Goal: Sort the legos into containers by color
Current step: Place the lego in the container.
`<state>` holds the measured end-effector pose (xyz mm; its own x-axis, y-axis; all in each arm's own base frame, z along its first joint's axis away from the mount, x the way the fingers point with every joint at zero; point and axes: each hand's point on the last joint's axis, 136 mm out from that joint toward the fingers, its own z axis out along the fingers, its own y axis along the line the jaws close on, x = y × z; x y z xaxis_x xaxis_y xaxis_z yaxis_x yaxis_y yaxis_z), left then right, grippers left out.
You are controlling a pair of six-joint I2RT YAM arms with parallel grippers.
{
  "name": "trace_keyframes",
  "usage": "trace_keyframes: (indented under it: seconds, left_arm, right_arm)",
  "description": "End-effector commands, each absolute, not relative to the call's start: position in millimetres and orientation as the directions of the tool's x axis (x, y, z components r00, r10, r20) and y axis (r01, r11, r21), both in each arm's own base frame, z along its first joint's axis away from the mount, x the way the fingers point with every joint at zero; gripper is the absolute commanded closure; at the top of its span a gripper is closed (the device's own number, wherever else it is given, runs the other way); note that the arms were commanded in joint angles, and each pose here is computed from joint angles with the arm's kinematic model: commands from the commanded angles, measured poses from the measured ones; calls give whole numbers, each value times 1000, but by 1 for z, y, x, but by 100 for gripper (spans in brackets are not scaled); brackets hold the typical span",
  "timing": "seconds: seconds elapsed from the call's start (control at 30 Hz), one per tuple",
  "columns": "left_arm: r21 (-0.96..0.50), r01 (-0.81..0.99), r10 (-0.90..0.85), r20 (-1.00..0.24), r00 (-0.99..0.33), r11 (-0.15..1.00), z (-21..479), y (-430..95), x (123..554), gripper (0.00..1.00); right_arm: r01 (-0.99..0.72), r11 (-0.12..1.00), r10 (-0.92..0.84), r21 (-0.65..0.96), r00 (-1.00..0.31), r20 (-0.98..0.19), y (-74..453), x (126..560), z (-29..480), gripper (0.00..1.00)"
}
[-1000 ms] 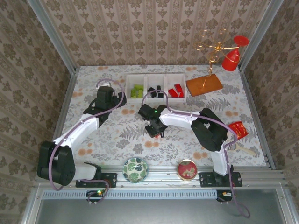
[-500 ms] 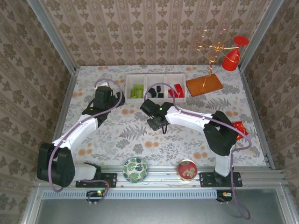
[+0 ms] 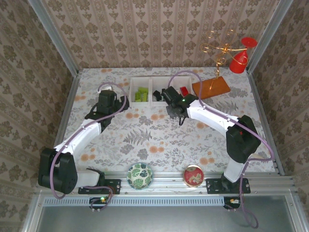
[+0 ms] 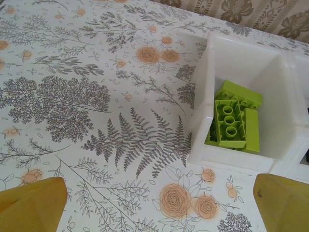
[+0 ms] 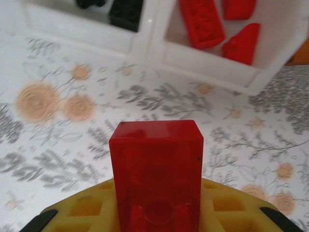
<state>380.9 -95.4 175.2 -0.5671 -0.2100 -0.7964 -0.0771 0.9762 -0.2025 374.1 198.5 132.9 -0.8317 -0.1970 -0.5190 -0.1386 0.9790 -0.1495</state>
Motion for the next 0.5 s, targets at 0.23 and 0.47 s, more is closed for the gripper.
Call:
trace_keyframes:
  seconds: [0.23,0.47]
  left_arm:
    - [-232,-82,-238,-805,-544,969,184,-92,379,0]
    - [-230,-82,-237,-803,-546,970,184,-92,378,0]
  right_arm:
    - [22,981,-107,-195,-774,-625,157,433,156,80]
    - [27,968,-142,-248,-757,-638,158,475,150,80]
